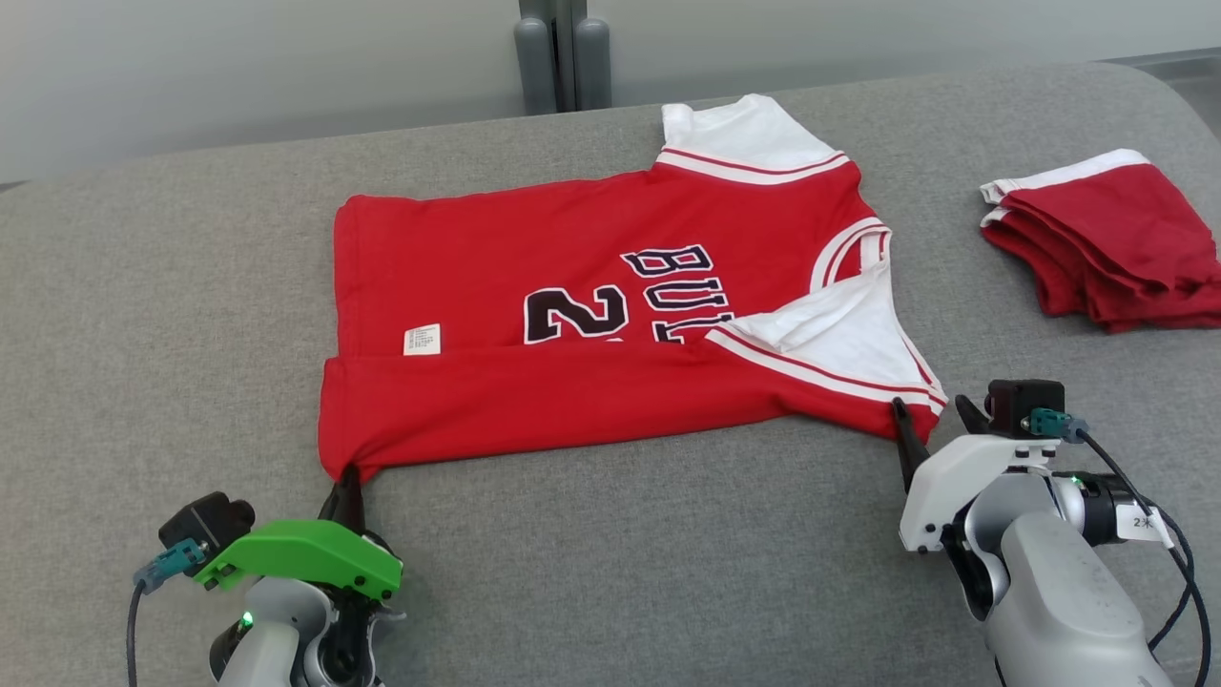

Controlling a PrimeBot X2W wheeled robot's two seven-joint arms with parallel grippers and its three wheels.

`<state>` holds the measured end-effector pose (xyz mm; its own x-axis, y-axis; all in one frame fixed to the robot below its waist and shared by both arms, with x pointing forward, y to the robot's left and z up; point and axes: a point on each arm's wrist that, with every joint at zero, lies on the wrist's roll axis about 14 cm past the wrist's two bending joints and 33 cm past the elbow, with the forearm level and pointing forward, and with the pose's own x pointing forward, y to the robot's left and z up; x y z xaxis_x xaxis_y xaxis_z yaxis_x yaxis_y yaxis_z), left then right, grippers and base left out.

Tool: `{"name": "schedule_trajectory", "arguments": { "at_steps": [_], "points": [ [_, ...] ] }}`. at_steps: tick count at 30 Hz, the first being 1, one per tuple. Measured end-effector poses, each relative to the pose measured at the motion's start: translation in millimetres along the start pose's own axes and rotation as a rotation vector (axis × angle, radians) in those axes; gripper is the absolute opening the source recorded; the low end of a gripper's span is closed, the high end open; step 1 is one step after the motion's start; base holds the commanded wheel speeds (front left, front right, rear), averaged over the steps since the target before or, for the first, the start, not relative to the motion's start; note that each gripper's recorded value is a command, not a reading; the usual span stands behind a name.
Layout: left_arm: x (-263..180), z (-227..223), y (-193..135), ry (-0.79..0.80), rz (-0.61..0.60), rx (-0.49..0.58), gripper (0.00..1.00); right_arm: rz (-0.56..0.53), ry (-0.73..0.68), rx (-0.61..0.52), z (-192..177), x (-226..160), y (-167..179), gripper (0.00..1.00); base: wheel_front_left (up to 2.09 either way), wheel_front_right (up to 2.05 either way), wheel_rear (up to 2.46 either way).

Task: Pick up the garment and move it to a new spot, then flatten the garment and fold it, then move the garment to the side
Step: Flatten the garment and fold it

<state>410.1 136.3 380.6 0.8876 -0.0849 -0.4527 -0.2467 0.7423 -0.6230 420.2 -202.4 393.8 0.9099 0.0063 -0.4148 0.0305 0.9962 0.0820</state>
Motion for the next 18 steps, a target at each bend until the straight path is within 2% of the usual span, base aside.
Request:
{"name": "schedule_trajectory", "arguments": {
  "at_steps": [7,8,9,10,15,18],
  "points": [
    [-4,-1,6,-0.005,0.012,-0.013,0.00,-0.002,0.087,0.007,-13,8,3,1.00,0.00,0.00,0.00],
    [-4,-2,7,-0.004,0.013,-0.012,0.00,0.000,0.089,0.010,-13,9,4,0.61,0.00,0.00,0.00],
    [-4,-2,7,-0.005,0.013,-0.012,0.00,0.003,0.091,0.014,-12,10,5,0.37,0.00,0.00,0.00],
    [-4,-2,6,-0.008,0.010,-0.012,0.00,0.007,0.095,0.013,-12,11,6,0.02,0.00,0.00,0.00],
    [-4,0,-3,-0.024,-0.031,0.005,0.00,0.021,0.071,0.024,2,15,12,0.00,0.00,0.00,0.00],
    [-5,7,-13,-0.043,-0.075,0.020,0.00,0.016,0.018,0.043,24,18,10,0.00,0.00,0.00,0.00]
  ]
}}
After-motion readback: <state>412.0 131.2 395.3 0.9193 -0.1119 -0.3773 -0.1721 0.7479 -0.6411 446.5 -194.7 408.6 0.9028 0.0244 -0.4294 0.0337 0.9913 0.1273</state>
